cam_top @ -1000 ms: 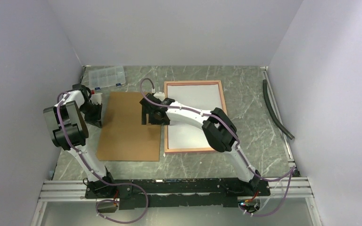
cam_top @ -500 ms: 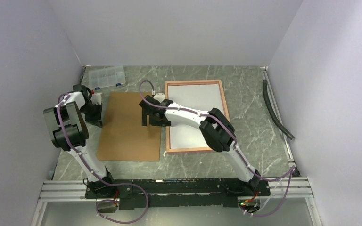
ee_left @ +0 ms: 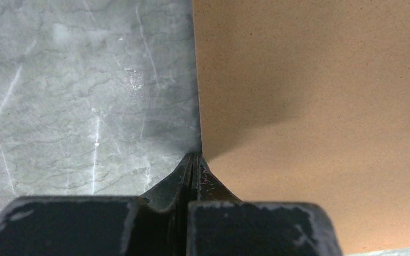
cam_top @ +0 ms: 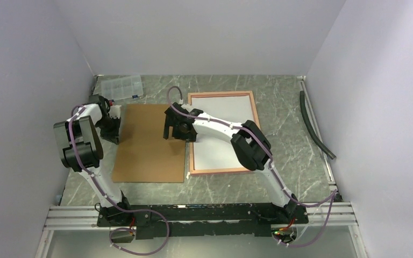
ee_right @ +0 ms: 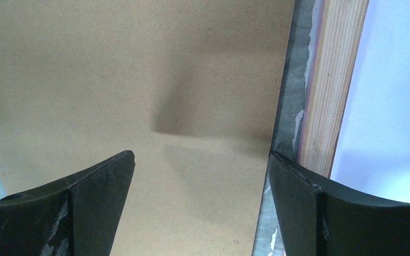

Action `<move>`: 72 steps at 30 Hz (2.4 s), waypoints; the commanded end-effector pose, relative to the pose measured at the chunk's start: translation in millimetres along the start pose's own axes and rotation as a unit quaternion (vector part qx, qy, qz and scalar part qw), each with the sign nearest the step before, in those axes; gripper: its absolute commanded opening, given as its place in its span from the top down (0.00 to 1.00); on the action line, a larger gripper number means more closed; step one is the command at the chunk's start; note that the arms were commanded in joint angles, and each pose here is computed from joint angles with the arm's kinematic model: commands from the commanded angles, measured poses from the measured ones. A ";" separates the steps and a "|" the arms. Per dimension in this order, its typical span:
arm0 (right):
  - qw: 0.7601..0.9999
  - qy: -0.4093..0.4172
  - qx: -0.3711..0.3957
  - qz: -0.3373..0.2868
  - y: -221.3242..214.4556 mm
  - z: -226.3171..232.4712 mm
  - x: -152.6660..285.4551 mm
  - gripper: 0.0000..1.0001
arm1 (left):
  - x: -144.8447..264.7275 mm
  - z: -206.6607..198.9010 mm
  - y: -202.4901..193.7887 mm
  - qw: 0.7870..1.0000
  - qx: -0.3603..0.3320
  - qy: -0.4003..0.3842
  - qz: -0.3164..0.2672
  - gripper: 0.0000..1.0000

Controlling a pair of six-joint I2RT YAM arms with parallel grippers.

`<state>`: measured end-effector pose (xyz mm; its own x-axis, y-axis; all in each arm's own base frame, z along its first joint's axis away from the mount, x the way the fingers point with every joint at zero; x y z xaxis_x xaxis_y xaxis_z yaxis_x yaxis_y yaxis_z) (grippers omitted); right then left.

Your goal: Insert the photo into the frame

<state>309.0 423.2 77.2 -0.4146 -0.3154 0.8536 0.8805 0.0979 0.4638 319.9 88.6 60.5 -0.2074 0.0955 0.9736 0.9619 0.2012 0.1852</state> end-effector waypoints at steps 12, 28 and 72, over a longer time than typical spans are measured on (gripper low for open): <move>0.980 0.186 -0.042 -0.062 34.4 56.2 76.2 0.03 | -49.4 -50.1 -36.5 0.992 -0.019 -0.082 0.091 0.97; 0.981 0.159 -0.082 -0.069 27.2 11.0 90.9 0.03 | -57.8 -84.0 -35.5 0.988 -0.061 -0.090 0.110 0.97; 0.968 0.239 -0.034 -0.063 4.6 -122.7 100.2 0.16 | 14.7 -45.4 -11.9 0.996 -0.045 -0.081 -0.009 0.87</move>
<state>288.9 263.8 128.1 -0.3908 -0.6156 0.6844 0.8738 -0.0142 0.4861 303.6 39.5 91.1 -0.2061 0.2652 0.9419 0.9773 0.1042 0.1845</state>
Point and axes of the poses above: each gripper's point midway between its finger pads, its own x axis back along the fingers, its own z axis along the line the jaws close on, y = z × x, the point moved 5 cm from there along x, back along the fingers, and after that the axes turned 13 degrees about x, right-handed, at the moved point
